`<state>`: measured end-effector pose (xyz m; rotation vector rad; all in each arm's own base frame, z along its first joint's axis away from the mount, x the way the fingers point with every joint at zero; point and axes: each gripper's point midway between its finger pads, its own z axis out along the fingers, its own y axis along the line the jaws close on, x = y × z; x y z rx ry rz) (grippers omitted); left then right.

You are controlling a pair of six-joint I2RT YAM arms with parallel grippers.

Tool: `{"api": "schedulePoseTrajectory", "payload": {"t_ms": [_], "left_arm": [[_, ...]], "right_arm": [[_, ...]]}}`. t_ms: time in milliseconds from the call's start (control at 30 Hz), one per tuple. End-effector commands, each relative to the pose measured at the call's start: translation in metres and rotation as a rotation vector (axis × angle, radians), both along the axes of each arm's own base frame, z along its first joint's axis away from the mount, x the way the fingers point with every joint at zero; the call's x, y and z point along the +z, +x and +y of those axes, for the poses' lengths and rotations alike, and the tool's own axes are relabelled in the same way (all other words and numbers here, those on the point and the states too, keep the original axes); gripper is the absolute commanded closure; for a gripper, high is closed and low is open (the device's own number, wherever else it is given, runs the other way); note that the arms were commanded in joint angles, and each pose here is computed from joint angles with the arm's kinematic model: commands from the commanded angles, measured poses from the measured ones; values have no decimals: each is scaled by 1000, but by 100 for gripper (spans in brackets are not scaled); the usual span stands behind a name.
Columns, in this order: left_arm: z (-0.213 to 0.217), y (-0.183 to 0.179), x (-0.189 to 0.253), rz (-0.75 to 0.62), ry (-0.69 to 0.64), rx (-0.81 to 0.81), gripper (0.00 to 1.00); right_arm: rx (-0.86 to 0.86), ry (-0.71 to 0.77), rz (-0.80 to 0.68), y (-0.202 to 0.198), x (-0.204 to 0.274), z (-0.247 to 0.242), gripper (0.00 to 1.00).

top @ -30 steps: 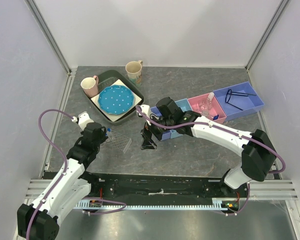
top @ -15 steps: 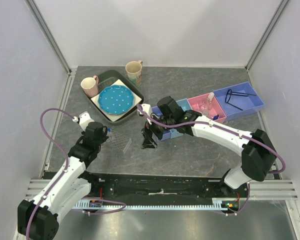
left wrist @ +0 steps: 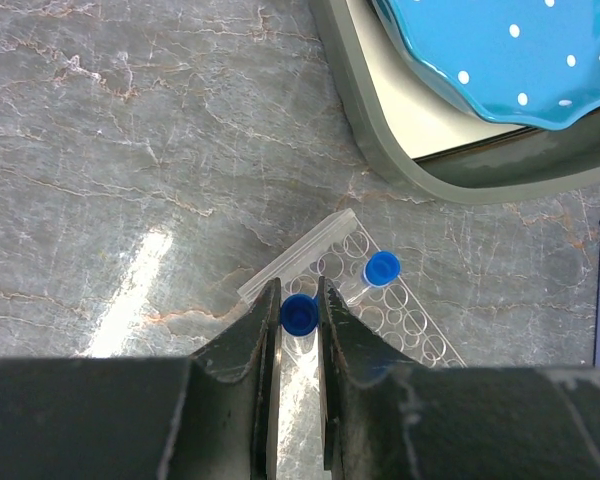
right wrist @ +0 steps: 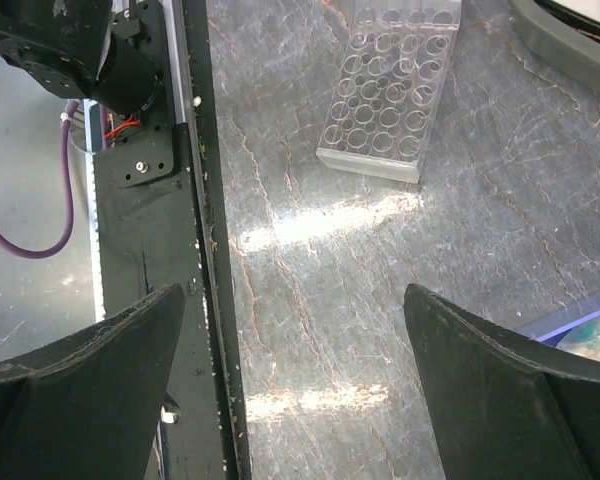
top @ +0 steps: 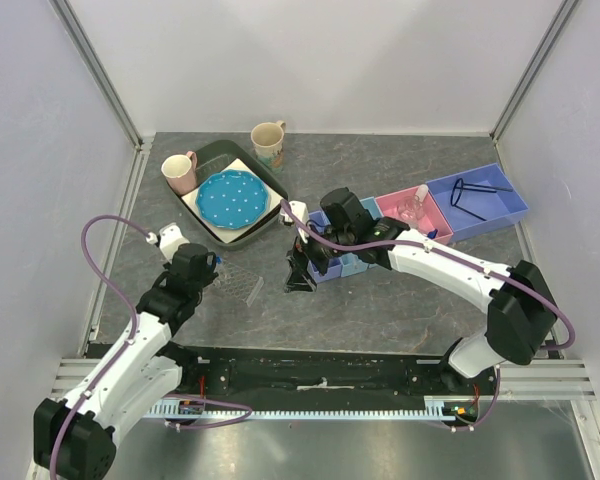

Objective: Organize the chemistry lab equipment

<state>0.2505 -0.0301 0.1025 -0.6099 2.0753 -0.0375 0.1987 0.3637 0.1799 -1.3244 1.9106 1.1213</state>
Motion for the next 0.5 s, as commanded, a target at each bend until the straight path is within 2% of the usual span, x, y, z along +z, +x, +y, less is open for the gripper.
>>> {"api": "schedulePoseTrajectory", "payload": {"t_ms": [0, 467], "left_arm": [[4, -2, 10, -11, 0, 33, 95], [1, 2, 6, 20, 21, 33, 95]], "right_arm": [[16, 77, -38, -1, 25, 3, 2], [11, 88, -35, 1, 28, 1, 2]]}}
